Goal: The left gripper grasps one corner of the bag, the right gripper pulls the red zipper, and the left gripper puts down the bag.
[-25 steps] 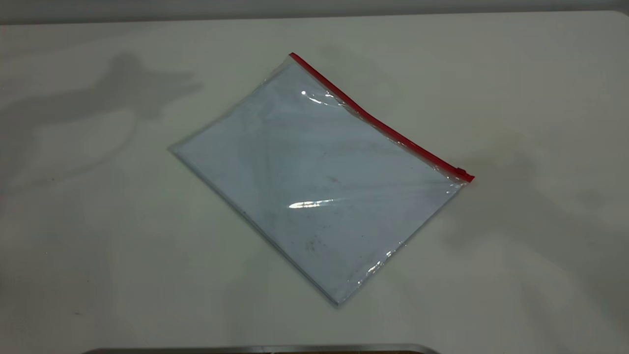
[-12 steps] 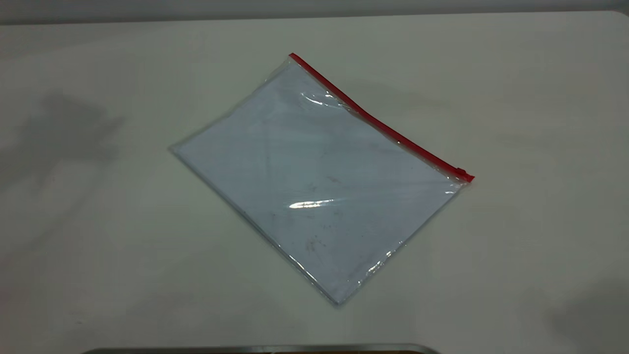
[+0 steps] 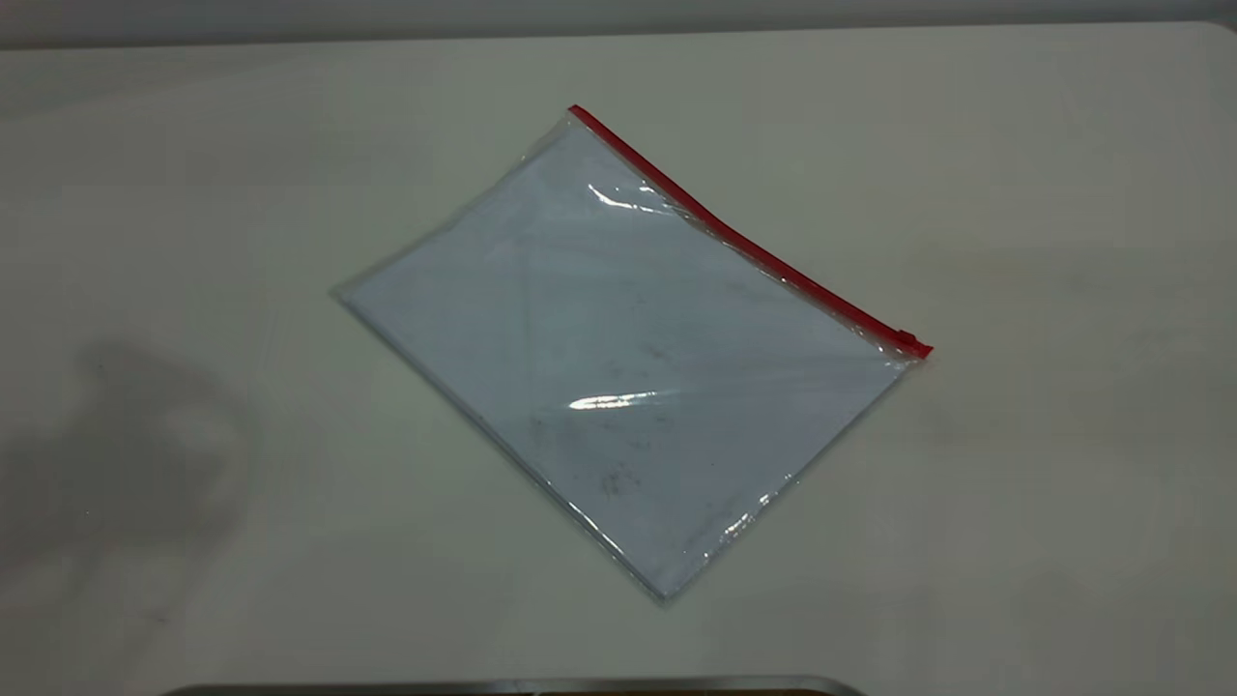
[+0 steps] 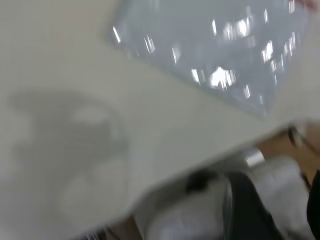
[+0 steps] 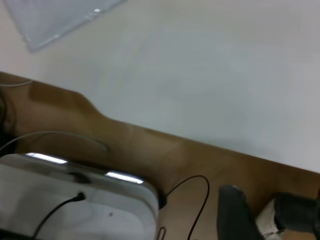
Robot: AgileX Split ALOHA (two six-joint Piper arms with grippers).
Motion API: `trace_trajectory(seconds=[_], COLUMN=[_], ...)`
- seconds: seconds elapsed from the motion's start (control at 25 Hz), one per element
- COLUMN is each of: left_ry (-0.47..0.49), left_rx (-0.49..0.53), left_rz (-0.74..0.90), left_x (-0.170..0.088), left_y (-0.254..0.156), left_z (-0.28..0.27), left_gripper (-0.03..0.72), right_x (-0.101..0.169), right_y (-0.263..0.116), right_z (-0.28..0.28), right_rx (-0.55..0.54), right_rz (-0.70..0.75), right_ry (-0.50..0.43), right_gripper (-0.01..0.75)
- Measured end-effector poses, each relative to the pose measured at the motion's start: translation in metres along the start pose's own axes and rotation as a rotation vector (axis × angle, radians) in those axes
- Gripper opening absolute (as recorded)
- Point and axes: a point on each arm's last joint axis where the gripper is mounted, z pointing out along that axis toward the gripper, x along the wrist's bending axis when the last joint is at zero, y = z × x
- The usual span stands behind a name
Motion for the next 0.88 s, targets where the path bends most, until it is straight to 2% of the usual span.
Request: trace_trajectory(seconds=[0.2, 0.36, 0.64, 0.88], left_ry=[-0.009, 0.056, 0.287, 0.349], left_rx=[0.101, 0.112, -0.027, -0.198], left_rz=[-0.075, -0.071, -0.123, -0.091], left_x=[-0.006, -0.010, -0.004, -0.012], left_y=[-0.065, -0.117, -0.176, -0.204], left_z=[0.023, 0.030, 0.030, 0.019], left_gripper=[0.374, 0.374, 0.374, 0.374], right_x=[-0.004, -0.004, -0.004, -0.004], right_y=[-0.005, -0.005, -0.004, -0.004], right_z=[0.003, 0.003, 0.003, 0.003], right_rx=[-0.006, -0.009, -0.011, -0.011], right_rz=[-0.020, -0.019, -0.019, -0.019], right_ry=[-0.044, -0.047, -0.047, -0.047], right_gripper=[0.414, 0.414, 0.414, 0.414])
